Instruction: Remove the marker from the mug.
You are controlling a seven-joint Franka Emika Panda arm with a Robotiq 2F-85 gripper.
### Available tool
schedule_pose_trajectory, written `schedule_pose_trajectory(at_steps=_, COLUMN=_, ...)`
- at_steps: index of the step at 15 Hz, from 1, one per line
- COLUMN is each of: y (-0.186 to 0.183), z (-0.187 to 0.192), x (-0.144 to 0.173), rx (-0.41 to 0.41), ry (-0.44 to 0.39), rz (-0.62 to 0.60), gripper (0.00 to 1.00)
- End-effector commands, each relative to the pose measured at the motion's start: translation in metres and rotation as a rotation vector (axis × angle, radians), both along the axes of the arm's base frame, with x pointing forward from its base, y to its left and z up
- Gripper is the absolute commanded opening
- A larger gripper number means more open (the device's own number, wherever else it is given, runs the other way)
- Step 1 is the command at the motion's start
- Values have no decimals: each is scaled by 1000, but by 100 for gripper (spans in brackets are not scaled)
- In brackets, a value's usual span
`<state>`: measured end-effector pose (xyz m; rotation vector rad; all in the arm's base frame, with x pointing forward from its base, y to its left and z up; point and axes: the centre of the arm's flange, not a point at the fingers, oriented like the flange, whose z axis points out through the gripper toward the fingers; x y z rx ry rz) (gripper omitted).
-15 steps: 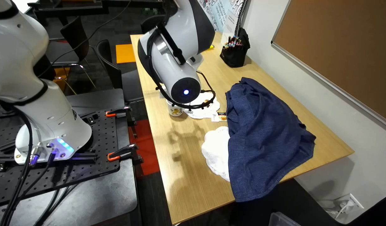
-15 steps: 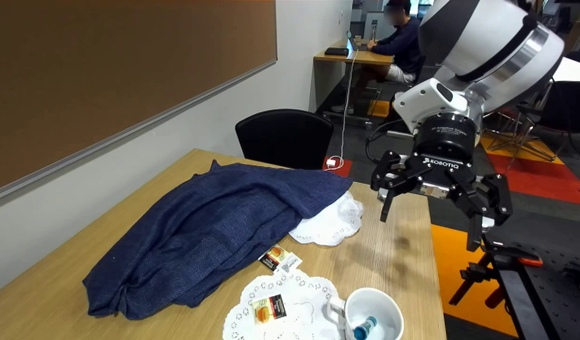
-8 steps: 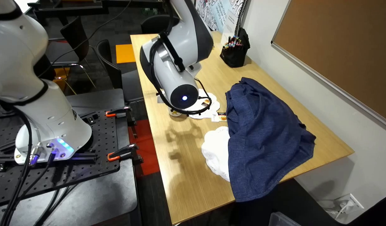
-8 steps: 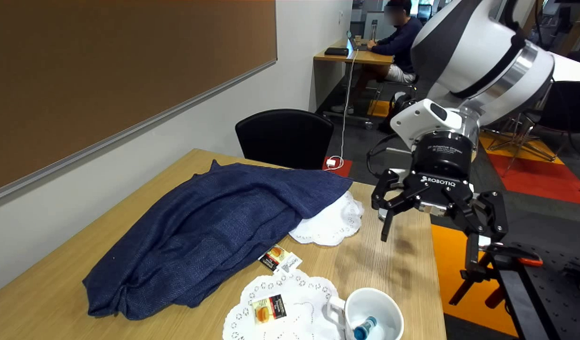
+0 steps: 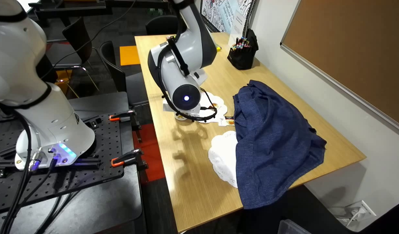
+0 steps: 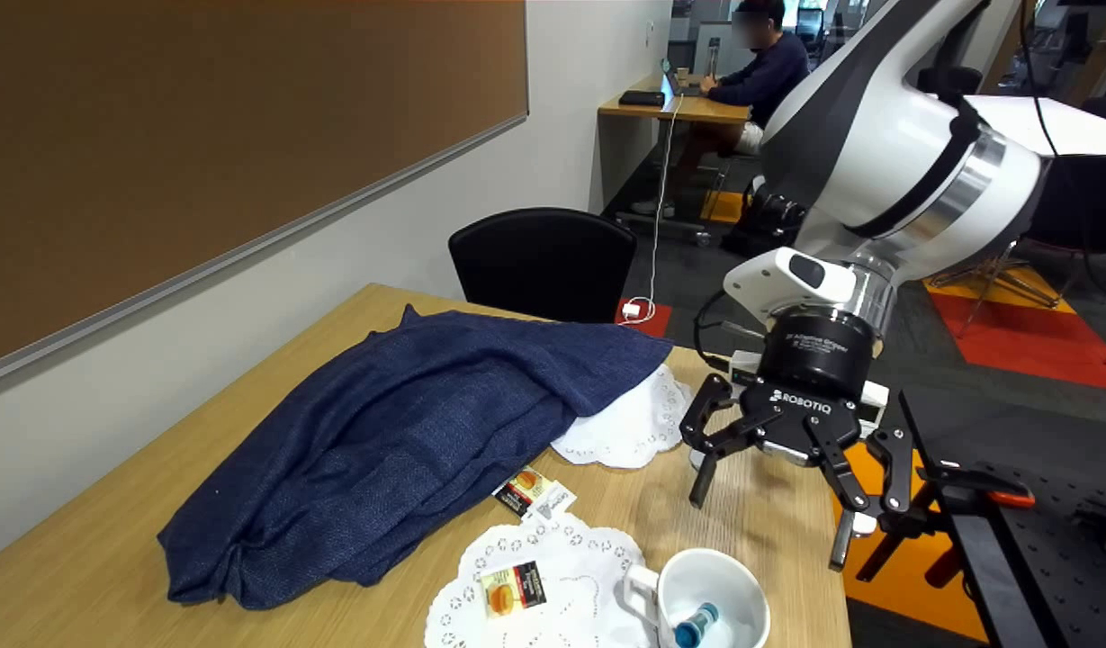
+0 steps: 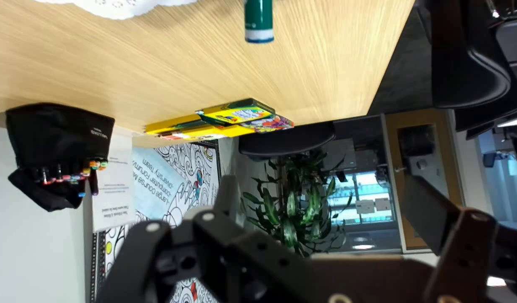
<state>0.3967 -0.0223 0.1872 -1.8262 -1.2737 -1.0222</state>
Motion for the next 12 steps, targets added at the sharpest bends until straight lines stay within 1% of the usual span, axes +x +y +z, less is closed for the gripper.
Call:
schedule_pose_trajectory(at_steps=1, y=8, z=-62, x=-4, rx=-72, ry=-19, rz=-37, gripper=100)
schedule_pose_trajectory(at_steps=4, y=11, z=-72, x=1, rx=-115, ry=-6, rz=-51, gripper=100)
schedule_pose_trajectory(at_steps=8, y=15, z=-86, x=4, rx=-153, ry=18, rz=-44, gripper=100)
schedule_pose_trajectory(at_steps=9, y=16, z=-90, x=3, rx=-160, ry=26, rz=-41, gripper=96)
schedule_pose_trajectory(at_steps=10, y=17, z=-93, x=2, rx=-164, ry=33, rz=-39, gripper=87)
schedule_pose_trajectory(at_steps=11, y=18, z=-96, x=1, rx=-166, ry=40, rz=-38, gripper=82)
schedule_pose_trajectory(at_steps=12, y=19, z=-98, x=0, rx=-168, ry=46, rz=-37, gripper=73)
